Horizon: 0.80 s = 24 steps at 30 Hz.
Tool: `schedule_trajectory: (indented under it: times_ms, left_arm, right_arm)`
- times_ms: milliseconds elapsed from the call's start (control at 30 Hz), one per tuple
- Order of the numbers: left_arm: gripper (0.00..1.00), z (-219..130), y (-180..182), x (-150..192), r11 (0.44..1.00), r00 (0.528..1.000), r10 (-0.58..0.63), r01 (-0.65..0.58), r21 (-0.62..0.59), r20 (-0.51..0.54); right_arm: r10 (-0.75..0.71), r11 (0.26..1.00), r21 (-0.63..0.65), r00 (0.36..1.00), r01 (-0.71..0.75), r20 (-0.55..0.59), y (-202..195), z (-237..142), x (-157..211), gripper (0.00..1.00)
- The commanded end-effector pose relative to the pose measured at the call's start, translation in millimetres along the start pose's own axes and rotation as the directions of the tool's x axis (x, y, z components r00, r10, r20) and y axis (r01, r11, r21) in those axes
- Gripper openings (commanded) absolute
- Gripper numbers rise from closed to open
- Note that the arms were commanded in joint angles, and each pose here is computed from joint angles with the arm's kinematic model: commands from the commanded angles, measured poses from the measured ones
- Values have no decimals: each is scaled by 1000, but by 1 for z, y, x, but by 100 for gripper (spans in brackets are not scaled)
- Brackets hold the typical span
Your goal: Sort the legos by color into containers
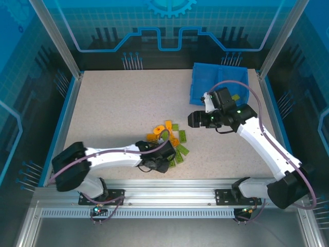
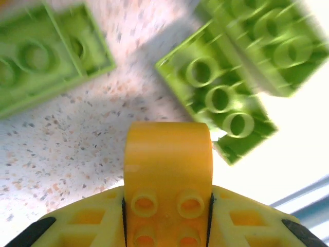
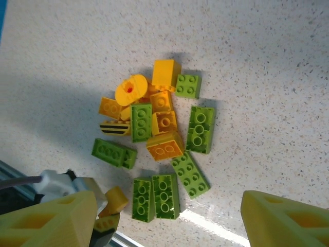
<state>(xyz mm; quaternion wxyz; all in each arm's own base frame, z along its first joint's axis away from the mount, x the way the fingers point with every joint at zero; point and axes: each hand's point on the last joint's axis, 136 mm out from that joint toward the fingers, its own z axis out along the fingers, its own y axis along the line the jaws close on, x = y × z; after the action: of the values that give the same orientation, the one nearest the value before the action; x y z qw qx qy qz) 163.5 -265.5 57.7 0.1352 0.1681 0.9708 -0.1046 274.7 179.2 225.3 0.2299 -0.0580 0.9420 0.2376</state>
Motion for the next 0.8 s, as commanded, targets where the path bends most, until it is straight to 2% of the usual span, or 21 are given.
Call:
schedule_trajectory:
  times_ms: [0, 100, 167, 300, 500, 633, 767]
  left_arm:
    - [27, -65, -37, -57, 989, 976, 29, -60, 138, 217]
    - [25, -98, -54, -108, 985, 938, 72, -120, 124, 341]
    - [25, -108, -62, -143, 987, 919, 66, -117, 110, 389]
    - [25, -105, -72, -215, 994, 880, 45, -86, 66, 473]
    - [25, -67, -84, -308, 997, 839, 21, -56, 48, 543]
    - [25, -30, -79, -353, 999, 832, -17, -7, 43, 554]
    - [25, -2, -81, -382, 1000, 818, 5, -21, 21, 576]
  right_arm:
    - [34, 999, -31, 993, -30, 115, 10, -29, -15, 76]
    - [80, 997, 5, 976, -83, 204, 0, -48, -23, 78]
    - [120, 990, 40, 955, -136, 270, -13, -60, -26, 79]
    - [197, 962, 95, 895, -255, 400, -41, -85, -17, 82]
    - [234, 936, 112, 827, -334, 511, -68, -111, 12, 84]
    - [235, 936, 112, 831, -333, 504, -71, -114, 25, 87]
    - [235, 941, 102, 838, -324, 492, -69, -117, 32, 88]
